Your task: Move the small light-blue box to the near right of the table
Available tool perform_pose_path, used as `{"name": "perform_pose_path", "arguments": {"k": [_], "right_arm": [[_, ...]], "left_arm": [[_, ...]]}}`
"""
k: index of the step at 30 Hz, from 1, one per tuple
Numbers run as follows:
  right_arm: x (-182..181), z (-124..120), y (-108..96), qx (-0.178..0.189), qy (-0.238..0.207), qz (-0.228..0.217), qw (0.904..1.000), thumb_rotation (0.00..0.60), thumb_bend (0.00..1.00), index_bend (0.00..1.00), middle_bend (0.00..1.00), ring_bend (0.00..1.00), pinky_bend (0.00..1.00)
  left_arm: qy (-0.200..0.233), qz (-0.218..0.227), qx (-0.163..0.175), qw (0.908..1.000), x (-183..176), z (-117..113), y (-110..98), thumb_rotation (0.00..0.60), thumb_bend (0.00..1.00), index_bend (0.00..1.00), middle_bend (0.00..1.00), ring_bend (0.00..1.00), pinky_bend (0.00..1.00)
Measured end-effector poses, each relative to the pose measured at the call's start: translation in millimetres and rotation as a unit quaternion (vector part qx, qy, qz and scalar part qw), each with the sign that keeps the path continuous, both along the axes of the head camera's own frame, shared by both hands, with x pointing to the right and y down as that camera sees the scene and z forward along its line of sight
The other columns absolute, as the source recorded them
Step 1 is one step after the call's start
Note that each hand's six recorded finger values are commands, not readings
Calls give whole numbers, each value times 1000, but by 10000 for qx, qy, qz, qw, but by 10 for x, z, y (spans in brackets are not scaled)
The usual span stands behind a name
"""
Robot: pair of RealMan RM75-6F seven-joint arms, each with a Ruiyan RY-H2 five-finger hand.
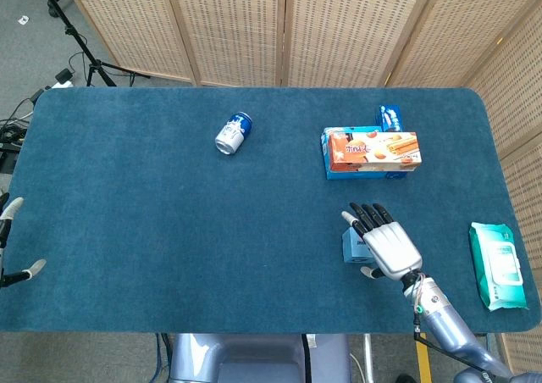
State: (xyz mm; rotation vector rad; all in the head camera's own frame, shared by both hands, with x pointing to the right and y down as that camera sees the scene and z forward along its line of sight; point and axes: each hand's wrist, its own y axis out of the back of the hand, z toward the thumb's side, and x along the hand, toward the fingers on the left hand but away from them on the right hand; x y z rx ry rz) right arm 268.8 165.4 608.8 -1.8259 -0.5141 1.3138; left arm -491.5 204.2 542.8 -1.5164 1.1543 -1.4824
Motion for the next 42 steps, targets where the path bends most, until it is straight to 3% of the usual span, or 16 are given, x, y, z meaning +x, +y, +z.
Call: {"name": "perform_pose_path", "arguments": {"k": [10, 18, 21, 25, 28, 31, 36, 42], "right_arm": [[206, 104, 40, -634, -443, -151, 9969, 600, 162, 0, 0, 0, 71], [224, 324, -26, -712, -429, -408, 9957, 600, 366, 7, 12, 0, 71], [201, 400, -64, -661, -378, -455, 9961, 600, 449, 82, 120, 34, 137], [197, 496, -103, -546, -309, -445, 9970, 600, 567, 258, 372, 288, 309], [186, 537, -123, -422, -356, -369, 9978, 600, 643, 348, 497, 440, 356], [170, 524, -128, -395, -518, -242, 9976, 600, 671, 411, 513, 454, 357], [133, 438, -143, -550, -919, 34, 9942, 600, 733, 415, 522, 457, 356], [86, 248, -201, -1222, -1571, 639, 9779, 600, 767, 415, 522, 456, 357]], "left_arm": [[-57, 46, -11, 10000, 33, 18, 21, 600, 0, 0, 0, 0, 0], [-105, 2, 11, 9999, 20, 29, 12, 600, 0, 0, 0, 0, 0], [-114, -28, 26, 9999, 7, 27, 7, 600, 0, 0, 0, 0, 0], [-120, -51, 23, 9999, -6, 30, 5, 600, 0, 0, 0, 0, 0], [-130, -62, 18, 9999, -11, 33, 3, 600, 0, 0, 0, 0, 0], [-142, -64, 12, 9999, -12, 37, 1, 600, 0, 0, 0, 0, 0], [-154, -55, 5, 9999, -7, 44, 3, 600, 0, 0, 0, 0, 0], [-160, -26, -19, 9999, 6, 56, 8, 600, 0, 0, 0, 0, 0]]}}
